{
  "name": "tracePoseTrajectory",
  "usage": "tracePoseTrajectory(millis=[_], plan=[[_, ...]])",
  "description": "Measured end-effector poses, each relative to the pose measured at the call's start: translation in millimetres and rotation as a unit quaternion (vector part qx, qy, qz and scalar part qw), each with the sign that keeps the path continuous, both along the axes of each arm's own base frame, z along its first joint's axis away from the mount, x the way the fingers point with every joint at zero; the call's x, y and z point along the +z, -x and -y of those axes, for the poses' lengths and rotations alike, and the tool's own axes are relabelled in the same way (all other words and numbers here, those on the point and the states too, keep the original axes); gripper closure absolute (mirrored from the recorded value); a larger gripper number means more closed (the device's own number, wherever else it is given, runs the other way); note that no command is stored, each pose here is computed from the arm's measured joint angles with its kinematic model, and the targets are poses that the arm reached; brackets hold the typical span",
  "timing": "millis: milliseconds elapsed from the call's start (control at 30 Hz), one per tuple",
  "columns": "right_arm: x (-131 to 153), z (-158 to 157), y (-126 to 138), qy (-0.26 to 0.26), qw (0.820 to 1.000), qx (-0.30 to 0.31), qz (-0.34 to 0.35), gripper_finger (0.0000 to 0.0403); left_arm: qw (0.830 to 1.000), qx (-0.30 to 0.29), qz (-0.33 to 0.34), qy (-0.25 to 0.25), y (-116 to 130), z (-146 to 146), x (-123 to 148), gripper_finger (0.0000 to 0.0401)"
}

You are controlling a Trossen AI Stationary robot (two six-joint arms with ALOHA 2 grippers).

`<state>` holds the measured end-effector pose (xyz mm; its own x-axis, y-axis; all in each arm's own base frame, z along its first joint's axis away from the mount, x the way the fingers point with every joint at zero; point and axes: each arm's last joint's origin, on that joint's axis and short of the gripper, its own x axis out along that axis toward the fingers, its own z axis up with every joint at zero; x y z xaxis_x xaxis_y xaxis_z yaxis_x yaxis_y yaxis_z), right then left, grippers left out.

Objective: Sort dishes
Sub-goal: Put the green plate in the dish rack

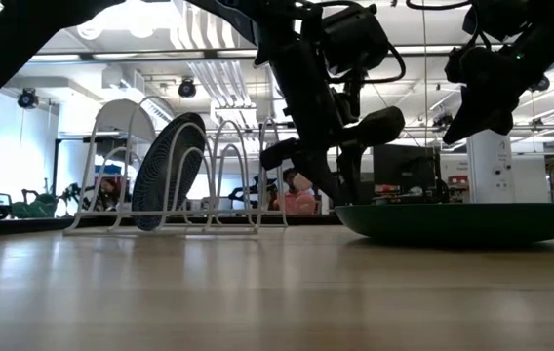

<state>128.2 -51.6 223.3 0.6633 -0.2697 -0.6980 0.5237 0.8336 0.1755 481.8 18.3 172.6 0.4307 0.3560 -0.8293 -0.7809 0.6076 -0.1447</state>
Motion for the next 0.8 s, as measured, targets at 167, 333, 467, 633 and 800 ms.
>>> tracePoseTrajectory(millis=[167,333,467,633,800], plan=[[0.0,0.0,0.0,0.0,1.0,0.0,0.0,0.0403,1.0,-0.002,-0.005,0.004,-0.3,0.3,-4.1,0.0282],[0.0,0.0,0.0,0.002,1.0,0.002,0.0,0.0403,1.0,-0.007,-0.005,0.014,-0.3,0.5,-4.6,0.0282],[0.1,0.1,0.0,0.002,1.0,0.002,0.0,0.0403,1.0,-0.007,-0.007,0.015,-0.7,0.5,-6.3,0.0282],[0.1,0.0,-0.1,0.002,1.0,0.003,0.0,0.0403,1.0,-0.014,-0.005,0.012,-1.4,0.7,-6.4,0.0282],[0.1,0.1,-0.1,0.003,1.0,0.003,0.0,0.0403,1.0,-0.025,0.005,0.01,-3.9,1.2,-5.2,0.0282]])
